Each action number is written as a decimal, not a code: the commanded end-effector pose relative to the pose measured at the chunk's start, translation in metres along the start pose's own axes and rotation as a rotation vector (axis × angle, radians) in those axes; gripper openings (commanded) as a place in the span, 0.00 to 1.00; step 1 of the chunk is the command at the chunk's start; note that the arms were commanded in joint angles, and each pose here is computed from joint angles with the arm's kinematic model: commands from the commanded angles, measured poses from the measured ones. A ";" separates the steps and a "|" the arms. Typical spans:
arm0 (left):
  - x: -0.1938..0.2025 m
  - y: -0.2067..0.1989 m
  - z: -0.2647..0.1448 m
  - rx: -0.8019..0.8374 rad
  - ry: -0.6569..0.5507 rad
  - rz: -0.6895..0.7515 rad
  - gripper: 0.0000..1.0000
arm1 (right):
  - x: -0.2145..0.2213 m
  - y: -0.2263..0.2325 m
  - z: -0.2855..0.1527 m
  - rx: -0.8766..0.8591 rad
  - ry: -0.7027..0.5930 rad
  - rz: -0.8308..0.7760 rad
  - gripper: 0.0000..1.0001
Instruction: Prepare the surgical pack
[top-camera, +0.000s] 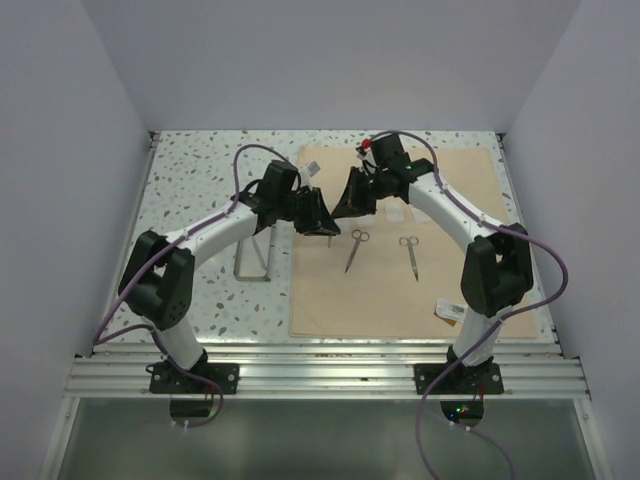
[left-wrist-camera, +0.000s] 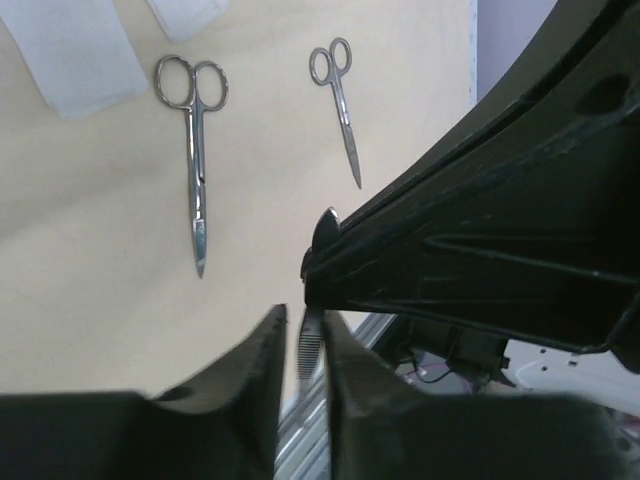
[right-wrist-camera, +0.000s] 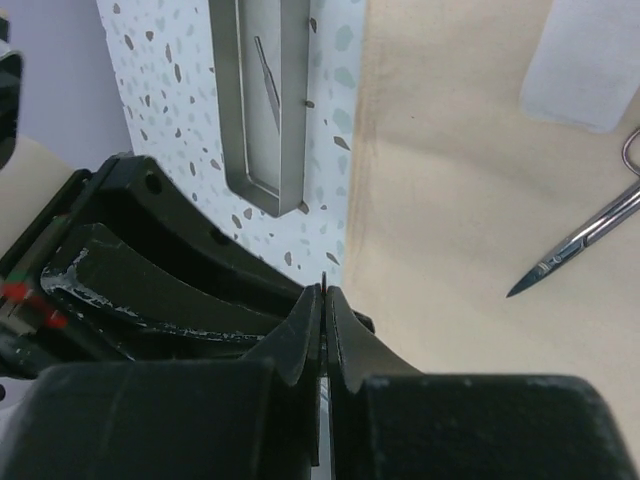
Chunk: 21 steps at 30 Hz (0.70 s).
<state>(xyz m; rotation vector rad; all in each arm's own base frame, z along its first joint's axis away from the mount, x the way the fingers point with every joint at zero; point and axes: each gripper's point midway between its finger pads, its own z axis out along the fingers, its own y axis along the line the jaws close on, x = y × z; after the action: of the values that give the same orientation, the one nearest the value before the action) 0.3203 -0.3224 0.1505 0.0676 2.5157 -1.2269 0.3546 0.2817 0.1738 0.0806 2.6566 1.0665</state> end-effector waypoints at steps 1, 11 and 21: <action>0.001 0.004 0.006 -0.024 0.033 0.005 0.11 | -0.008 0.020 -0.005 -0.063 -0.014 -0.003 0.00; -0.025 0.109 -0.069 -0.510 -0.047 0.016 0.00 | -0.028 -0.080 -0.029 0.368 -0.032 -0.091 0.45; -0.006 0.212 -0.138 -0.897 0.042 -0.015 0.00 | -0.008 -0.182 -0.055 0.644 0.082 -0.068 0.44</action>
<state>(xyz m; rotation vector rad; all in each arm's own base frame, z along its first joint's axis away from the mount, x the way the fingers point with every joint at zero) 0.3419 -0.1049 0.0731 -0.2211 2.8128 -0.1708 0.3692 0.1259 0.0937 0.1645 2.9005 0.2877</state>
